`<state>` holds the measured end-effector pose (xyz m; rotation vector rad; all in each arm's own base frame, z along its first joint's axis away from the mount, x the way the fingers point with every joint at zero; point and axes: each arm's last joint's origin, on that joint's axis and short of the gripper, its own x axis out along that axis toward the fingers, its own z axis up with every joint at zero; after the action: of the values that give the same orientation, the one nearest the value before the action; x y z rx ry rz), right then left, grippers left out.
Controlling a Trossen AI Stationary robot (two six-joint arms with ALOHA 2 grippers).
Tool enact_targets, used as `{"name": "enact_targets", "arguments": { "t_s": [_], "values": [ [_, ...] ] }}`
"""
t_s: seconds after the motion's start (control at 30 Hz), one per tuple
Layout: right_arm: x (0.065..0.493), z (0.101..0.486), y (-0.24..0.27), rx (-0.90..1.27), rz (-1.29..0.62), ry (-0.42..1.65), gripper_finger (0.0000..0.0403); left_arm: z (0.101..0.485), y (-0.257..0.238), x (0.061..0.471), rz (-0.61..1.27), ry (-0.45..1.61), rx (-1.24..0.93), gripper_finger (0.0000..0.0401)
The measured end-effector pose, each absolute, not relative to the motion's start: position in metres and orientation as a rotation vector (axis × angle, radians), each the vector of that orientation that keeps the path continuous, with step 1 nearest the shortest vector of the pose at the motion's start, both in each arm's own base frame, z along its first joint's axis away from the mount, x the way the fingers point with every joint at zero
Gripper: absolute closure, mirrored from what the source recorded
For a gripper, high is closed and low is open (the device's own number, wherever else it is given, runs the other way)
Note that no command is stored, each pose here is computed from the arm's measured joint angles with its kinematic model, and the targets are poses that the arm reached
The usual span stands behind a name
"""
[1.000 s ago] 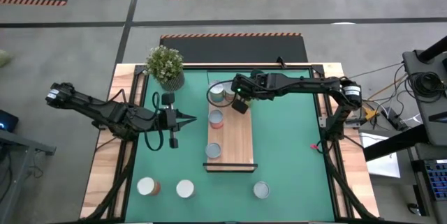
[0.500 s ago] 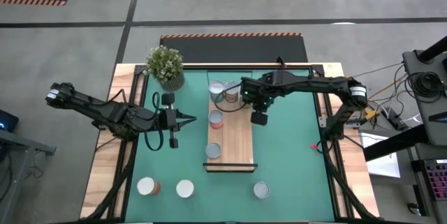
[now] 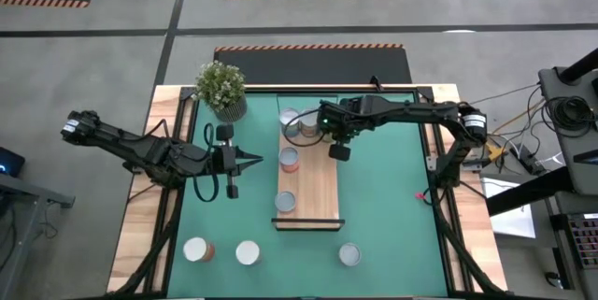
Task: Pick and place cans onto a shelf
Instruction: Put the canned oranges on the shelf
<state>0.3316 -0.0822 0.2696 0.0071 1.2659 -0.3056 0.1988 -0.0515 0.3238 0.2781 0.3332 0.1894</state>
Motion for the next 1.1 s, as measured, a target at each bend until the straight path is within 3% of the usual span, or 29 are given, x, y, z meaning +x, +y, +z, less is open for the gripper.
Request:
{"name": "enact_targets", "arguments": {
  "t_s": [1.1],
  "values": [
    [0.336, 0.273, -0.093, 0.040, -0.357, 1.184, 0.0394, 0.324, -0.051, 0.199, 0.189, 0.333, 0.278, 0.0401]
  ]
}}
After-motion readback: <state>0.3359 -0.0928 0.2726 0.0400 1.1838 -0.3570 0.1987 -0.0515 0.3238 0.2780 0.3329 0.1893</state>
